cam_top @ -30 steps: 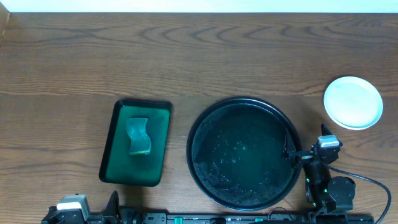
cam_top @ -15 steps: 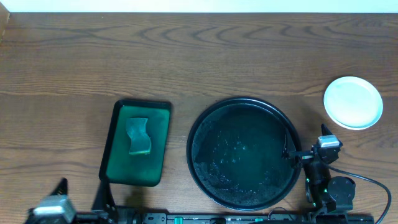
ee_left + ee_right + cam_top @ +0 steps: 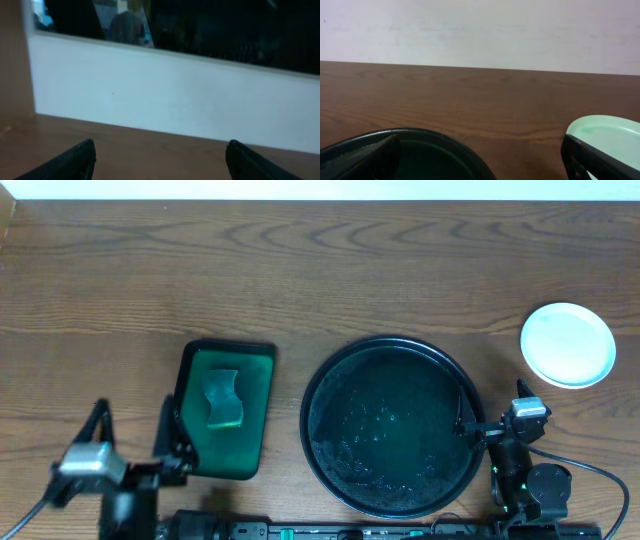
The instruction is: Clean dirty plates on tray and stack at the side
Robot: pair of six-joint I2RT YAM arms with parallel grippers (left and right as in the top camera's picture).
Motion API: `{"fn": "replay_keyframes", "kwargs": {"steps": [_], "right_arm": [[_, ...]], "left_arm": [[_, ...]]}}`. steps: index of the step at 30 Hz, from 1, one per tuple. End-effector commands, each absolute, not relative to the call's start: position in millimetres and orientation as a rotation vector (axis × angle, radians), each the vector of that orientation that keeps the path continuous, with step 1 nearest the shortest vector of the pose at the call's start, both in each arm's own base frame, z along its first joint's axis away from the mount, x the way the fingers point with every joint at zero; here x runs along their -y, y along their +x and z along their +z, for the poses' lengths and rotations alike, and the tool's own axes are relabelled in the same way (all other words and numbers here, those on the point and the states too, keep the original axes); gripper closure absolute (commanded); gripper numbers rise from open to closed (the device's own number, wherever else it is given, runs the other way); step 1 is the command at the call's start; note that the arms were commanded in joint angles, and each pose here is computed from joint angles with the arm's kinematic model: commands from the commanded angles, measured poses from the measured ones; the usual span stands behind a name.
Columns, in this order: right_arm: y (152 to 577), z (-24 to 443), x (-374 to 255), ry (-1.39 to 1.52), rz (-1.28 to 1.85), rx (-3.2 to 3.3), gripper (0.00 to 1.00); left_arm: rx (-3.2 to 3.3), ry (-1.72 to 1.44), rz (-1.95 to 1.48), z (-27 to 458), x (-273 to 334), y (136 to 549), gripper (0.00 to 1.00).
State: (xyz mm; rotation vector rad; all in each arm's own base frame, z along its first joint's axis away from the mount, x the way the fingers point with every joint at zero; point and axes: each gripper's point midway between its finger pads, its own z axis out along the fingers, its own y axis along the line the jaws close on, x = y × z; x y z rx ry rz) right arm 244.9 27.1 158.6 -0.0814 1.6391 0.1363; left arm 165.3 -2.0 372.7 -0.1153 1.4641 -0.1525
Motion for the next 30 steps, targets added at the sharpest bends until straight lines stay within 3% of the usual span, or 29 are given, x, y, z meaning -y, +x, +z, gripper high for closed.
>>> {"fn": "replay_keyframes", "kwargs": {"steps": [1,30], "right_arm": [[244.7,158.4,-26.4,-0.09,0.12,-1.637,0.01],[244.7,158.4,-26.4,-0.09,0.12,-1.637,0.01]], "left_arm": [[-1.49,-0.065,-0.188,347.9,13.3,179.7,0.17],[-1.62,-0.16,-0.338,186.5,27.7,237.9,0.17]]}}
